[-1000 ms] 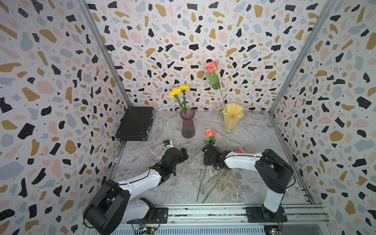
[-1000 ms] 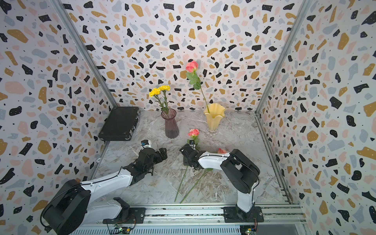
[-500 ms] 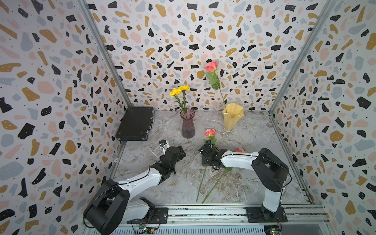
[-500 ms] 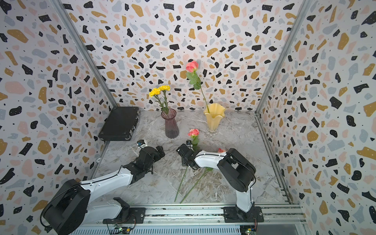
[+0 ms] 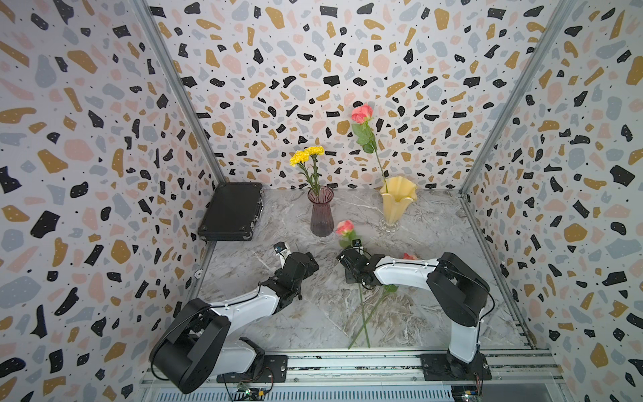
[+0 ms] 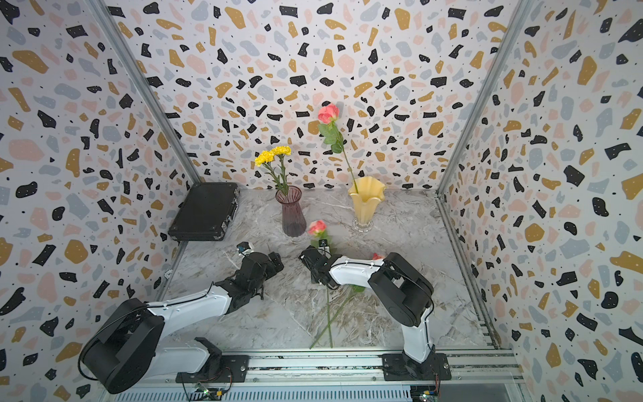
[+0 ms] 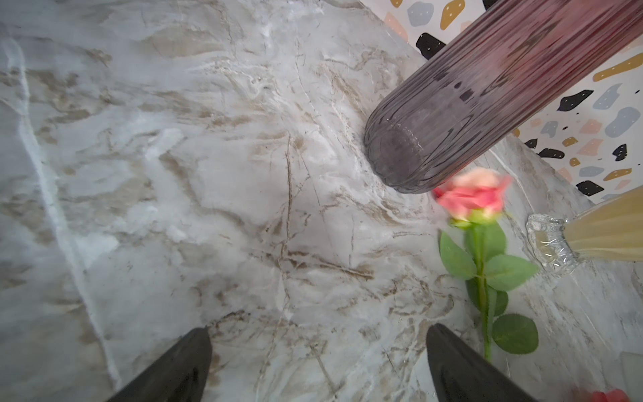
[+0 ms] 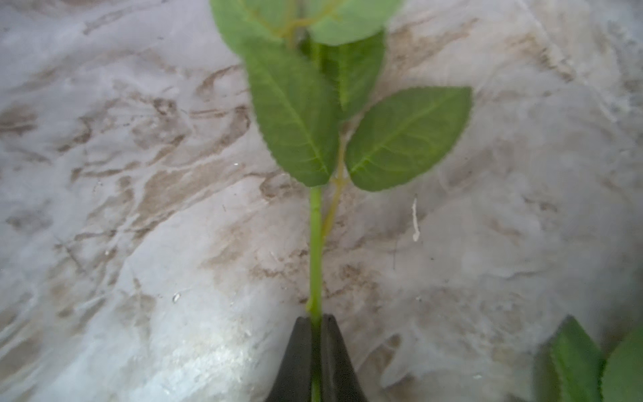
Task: Arrange the flowers in different vases according to their colors
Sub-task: Pick up the flower at the center of the board.
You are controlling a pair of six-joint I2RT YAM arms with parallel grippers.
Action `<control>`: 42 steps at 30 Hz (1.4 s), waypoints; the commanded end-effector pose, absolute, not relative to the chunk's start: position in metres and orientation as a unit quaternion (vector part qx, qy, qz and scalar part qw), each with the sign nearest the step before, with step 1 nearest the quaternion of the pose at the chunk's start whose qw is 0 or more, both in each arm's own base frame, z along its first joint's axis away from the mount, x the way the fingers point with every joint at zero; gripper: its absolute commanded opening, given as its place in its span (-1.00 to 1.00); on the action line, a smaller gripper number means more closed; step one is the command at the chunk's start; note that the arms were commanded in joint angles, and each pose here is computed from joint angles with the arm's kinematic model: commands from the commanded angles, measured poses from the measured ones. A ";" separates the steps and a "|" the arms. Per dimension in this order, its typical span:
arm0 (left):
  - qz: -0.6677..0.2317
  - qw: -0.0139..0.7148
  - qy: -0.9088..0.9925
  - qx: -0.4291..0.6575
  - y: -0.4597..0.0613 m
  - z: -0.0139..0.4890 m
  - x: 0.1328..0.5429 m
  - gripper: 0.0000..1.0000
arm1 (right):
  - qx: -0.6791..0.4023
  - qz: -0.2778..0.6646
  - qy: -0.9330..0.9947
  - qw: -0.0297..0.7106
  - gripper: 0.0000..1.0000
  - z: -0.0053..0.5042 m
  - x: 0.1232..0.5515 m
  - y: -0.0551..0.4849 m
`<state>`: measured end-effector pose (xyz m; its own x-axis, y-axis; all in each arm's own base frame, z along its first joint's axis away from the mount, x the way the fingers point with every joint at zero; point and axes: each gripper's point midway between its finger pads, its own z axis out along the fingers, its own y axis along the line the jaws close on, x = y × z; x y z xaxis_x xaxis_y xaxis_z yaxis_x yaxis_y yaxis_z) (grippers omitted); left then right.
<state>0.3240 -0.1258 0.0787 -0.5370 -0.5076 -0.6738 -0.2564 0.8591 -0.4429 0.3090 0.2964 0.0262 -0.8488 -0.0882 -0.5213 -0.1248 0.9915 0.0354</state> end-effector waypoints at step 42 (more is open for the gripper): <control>-0.375 0.354 0.850 0.105 -0.300 0.114 0.318 0.99 | 0.005 0.055 0.769 0.637 -1.00 0.282 0.325 0.210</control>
